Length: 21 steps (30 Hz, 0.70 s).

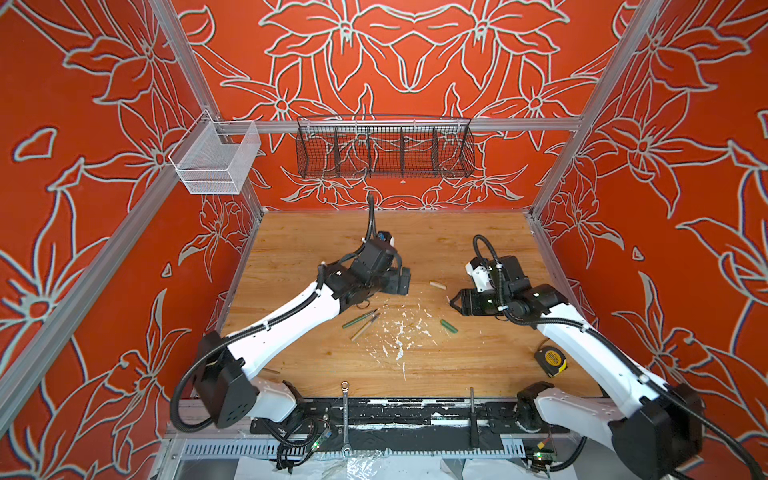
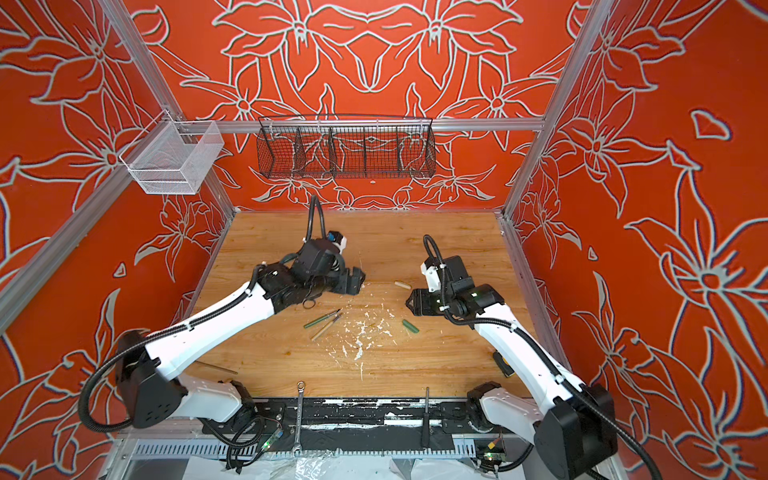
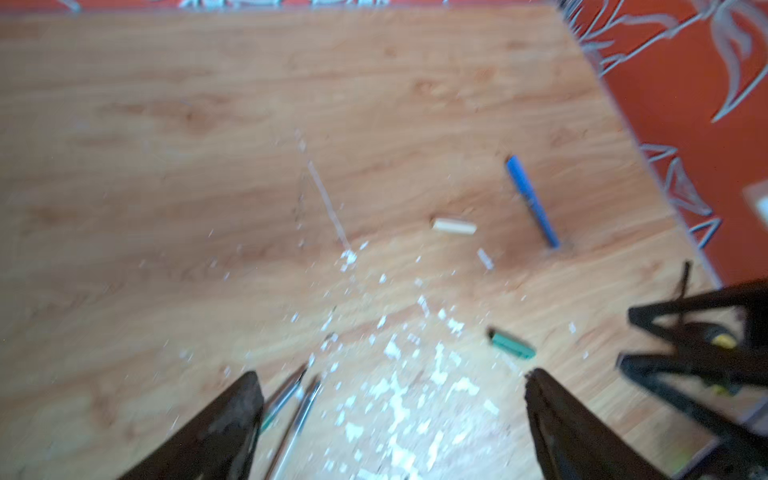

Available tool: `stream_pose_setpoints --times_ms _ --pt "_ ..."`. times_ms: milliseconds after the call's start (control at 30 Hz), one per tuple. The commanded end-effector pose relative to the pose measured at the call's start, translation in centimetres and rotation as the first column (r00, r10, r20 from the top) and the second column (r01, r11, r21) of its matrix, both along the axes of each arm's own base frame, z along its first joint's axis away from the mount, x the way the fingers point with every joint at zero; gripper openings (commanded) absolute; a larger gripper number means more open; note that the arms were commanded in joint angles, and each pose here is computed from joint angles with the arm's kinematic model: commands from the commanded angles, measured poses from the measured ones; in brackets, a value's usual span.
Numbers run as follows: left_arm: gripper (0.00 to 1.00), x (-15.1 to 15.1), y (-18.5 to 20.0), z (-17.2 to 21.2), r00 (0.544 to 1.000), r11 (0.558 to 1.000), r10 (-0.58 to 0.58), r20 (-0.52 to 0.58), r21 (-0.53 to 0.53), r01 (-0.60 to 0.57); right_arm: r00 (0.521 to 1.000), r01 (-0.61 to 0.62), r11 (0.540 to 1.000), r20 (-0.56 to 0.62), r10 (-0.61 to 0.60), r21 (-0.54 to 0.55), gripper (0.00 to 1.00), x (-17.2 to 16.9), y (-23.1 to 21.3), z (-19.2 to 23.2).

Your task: Insert the pens into the pen caps

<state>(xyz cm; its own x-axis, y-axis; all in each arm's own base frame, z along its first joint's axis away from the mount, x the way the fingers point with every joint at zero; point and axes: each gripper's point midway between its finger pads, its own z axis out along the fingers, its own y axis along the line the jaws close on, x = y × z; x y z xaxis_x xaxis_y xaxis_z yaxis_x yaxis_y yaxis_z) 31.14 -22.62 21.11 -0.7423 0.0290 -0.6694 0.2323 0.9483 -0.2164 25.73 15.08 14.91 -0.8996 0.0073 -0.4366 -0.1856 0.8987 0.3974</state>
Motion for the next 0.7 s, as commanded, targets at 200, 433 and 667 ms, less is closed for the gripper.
stream_pose_setpoints --times_ms 200,433,667 --pt "0.97 -6.0 7.4 -3.4 0.99 0.984 0.143 0.007 -0.105 -0.142 0.998 -0.065 0.99 -0.004 0.065 -0.126 0.65 8.3 2.3 -4.7" --pt "0.97 -7.0 9.3 -4.8 0.984 0.984 0.177 -0.007 -0.031 -0.177 0.995 -0.092 0.983 -0.038 0.087 -0.159 0.65 13.8 4.4 -7.5" --pt "0.97 -6.4 8.9 -5.1 0.986 0.986 0.164 0.023 -0.036 -0.163 0.994 -0.1 0.979 -0.072 0.088 -0.177 0.65 16.2 5.0 -9.2"
